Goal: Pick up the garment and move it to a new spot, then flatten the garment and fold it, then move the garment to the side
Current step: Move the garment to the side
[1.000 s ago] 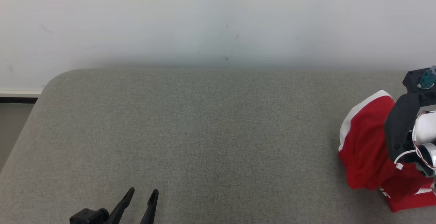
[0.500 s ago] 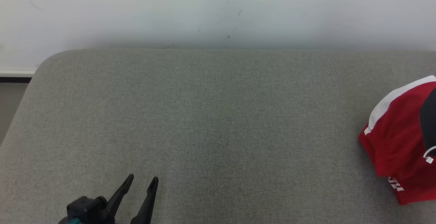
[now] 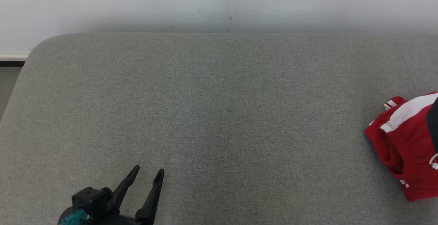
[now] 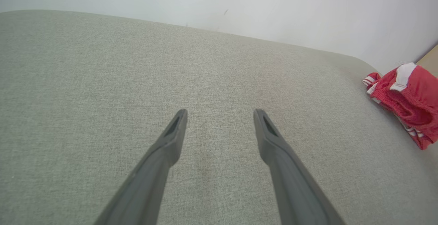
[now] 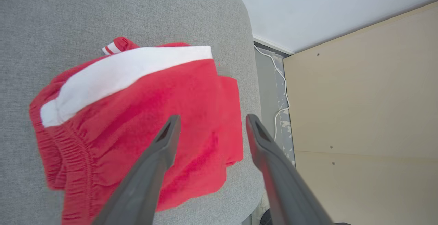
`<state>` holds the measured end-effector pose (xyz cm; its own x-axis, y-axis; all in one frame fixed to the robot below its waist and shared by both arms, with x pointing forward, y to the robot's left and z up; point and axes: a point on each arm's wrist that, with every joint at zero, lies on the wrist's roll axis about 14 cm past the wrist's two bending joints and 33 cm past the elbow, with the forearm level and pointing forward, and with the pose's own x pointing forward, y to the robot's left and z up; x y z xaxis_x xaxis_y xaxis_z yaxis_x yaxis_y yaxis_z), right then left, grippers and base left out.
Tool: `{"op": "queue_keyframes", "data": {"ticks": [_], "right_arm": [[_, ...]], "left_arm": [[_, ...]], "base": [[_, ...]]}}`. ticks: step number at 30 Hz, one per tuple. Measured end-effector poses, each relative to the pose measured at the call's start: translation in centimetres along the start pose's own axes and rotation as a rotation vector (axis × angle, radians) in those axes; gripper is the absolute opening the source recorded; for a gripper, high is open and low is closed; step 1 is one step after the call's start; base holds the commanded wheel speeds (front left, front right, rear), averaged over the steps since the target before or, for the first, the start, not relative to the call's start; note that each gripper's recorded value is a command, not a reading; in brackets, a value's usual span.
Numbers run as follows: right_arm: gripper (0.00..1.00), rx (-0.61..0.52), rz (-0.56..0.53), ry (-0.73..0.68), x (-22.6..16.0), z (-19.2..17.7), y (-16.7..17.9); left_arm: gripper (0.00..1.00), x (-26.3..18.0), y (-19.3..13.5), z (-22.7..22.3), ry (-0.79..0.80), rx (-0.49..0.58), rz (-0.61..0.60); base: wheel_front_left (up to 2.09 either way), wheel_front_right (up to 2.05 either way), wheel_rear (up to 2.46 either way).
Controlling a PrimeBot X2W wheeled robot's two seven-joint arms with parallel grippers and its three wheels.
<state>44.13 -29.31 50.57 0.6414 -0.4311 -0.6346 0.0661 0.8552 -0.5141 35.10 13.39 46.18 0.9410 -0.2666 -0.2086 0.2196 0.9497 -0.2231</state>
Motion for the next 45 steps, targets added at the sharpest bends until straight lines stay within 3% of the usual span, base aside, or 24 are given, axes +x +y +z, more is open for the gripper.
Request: {"op": "queue_keyframes", "data": {"ticks": [6,10,18,27,34,45], "right_arm": [[1.0,0.032,-0.001,-0.051,-0.2,0.8,0.1],[1.0,0.094,0.025,-0.158,-0.8,2.6,0.3],[1.0,0.411,0.266,-0.543,-5.5,8.1,3.9],[1.0,0.701,0.29,-0.671,-7.6,4.9,4.9],[1.0,0.763,0.32,-0.72,-9.0,2.3,5.6],[1.0,0.802,0.341,-0.822,-11.2,0.1,5.5]], "left_arm": [[1.0,0.2,-0.3,0.0,0.002,0.001,-0.009],[1.0,0.5,-0.6,0.6,-0.015,0.011,-0.019],[1.0,0.1,0.1,3.6,-0.151,0.033,0.024],[1.0,-0.6,0.8,6.1,-0.284,0.013,0.069],[1.0,-1.9,2.3,5.9,-0.309,-0.047,0.16],[1.0,-2.7,2.3,6.4,-0.336,-0.045,0.174]], "base": [[0.0,0.0,0.0],[0.0,0.0,0.0],[0.0,0.0,0.0],[0.0,0.0,0.0],[0.0,0.0,0.0],[0.0,0.0,0.0]]}}
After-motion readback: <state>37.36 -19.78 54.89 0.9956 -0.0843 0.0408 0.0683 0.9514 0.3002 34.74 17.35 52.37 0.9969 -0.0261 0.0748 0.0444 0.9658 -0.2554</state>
